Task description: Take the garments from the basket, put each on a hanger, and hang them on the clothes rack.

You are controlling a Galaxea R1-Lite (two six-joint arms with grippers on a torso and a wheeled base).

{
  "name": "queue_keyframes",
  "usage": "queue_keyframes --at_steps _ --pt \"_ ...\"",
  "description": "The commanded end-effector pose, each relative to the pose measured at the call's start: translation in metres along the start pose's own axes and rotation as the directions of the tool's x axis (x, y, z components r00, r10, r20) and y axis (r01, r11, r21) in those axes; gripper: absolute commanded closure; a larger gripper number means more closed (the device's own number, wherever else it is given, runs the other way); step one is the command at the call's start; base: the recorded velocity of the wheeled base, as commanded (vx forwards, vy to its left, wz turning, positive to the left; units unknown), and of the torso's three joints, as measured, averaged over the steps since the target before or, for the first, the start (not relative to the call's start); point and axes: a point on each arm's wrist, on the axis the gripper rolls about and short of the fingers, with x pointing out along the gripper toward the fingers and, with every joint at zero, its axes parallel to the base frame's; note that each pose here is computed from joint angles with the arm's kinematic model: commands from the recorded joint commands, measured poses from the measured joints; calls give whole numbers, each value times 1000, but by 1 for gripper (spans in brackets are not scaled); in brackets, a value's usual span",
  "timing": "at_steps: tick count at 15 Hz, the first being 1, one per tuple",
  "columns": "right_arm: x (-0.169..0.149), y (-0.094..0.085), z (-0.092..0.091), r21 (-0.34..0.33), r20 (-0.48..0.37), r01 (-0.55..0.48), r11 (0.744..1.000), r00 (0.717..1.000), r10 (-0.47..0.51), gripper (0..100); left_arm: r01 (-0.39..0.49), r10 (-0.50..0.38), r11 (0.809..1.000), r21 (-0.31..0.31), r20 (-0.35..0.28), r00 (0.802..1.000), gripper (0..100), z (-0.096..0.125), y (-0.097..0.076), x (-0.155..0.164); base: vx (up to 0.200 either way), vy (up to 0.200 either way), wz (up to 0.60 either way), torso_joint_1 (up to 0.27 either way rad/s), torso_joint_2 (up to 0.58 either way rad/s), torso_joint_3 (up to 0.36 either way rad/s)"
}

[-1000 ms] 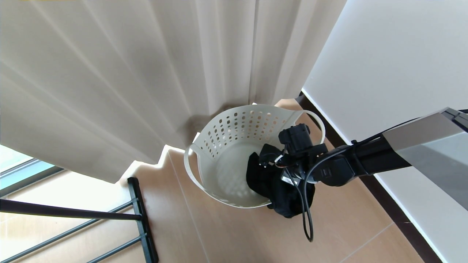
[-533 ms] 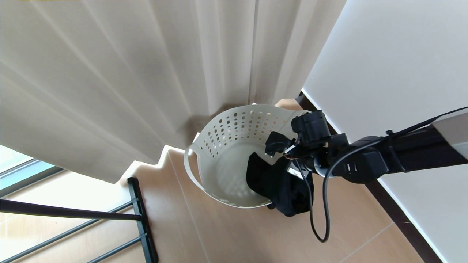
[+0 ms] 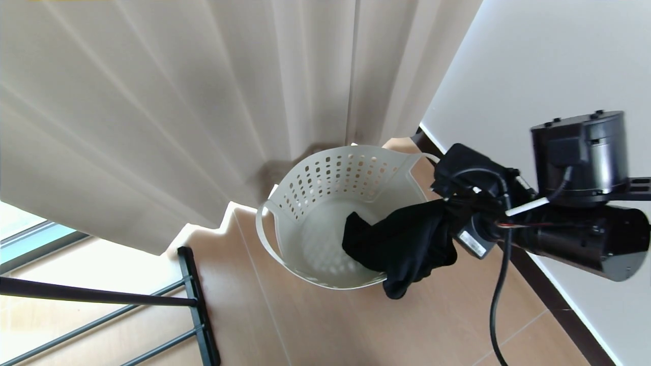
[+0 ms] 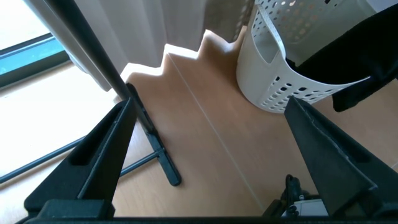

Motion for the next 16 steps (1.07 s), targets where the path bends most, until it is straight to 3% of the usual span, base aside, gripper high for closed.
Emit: queue_keyframes --at_steps 1,4,6,8,10,16 --pt "-61 -17 -5 136 172 -40 990 985 16 100 0 0 1000 0 0 1000 0 0 0 0 0 0 0 0 0 0" --pt "-93 -18 -15 205 288 -141 969 955 78 100 0 0 1000 0 0 1000 0 0 0 0 0 0 0 0 0 0" --pt "-111 -16 -36 218 351 -250 943 922 164 100 0 0 1000 -1 0 1000 0 0 0 0 0 0 0 0 0 0" --pt "-114 -14 -48 230 362 -264 937 917 169 100 -2 2 1000 0 0 1000 0 0 0 0 0 0 0 0 0 0" --pt "-115 -17 -43 239 407 -257 936 902 144 100 0 0 1000 5 -1 1000 0 0 0 0 0 0 0 0 0 0" --pt "-113 -16 -44 240 396 -250 938 907 141 100 0 0 1000 5 -1 1000 0 0 0 0 0 0 0 2 3 84"
